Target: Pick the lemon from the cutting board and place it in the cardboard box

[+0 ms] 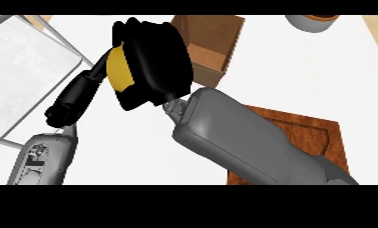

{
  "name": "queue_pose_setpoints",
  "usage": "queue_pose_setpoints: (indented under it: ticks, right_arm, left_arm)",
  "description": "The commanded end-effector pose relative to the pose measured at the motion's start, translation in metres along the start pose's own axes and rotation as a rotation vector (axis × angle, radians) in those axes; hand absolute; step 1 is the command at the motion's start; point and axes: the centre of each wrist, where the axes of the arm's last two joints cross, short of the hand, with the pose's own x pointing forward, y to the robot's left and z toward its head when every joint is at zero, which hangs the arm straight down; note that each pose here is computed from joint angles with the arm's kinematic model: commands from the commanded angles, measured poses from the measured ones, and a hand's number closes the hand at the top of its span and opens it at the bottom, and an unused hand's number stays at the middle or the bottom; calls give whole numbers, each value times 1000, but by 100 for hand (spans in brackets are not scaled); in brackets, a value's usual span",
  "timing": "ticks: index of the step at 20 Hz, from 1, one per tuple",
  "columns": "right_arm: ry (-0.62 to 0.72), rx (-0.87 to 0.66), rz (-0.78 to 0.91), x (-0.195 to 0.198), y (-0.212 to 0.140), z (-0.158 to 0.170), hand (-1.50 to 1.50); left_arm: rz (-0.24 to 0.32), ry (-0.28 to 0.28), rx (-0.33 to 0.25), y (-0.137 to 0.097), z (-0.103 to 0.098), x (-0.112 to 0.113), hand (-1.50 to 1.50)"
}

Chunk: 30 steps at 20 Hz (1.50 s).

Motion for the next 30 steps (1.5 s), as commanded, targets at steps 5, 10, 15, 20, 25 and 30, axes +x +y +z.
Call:
queue_pose_setpoints:
  ticks: [5, 10, 15, 20, 25, 30]
  right_arm:
    - [121, -22, 90, -22, -5, -70, 150]
    - [182, 216, 152, -51, 5, -83, 150]
    - [250, 407, 157, -94, -2, -97, 150]
    - [277, 549, 233, -124, 1, -100, 150]
    - [207, 713, 140, -147, 12, -91, -150]
    - [51, 593, -40, -142, 2, -97, -150]
  left_arm:
    - [-20, 8, 36, 24, 10, 1, 0]
    - [-8, -4, 38, 8, 9, 12, 0]
    - [-14, -3, 50, 11, 11, 0, 0]
    - [-16, 3, 43, 9, 14, -2, 0]
    - [-6, 2, 53, 23, 18, -13, 0]
    - [-5, 10, 48, 9, 1, 7, 0]
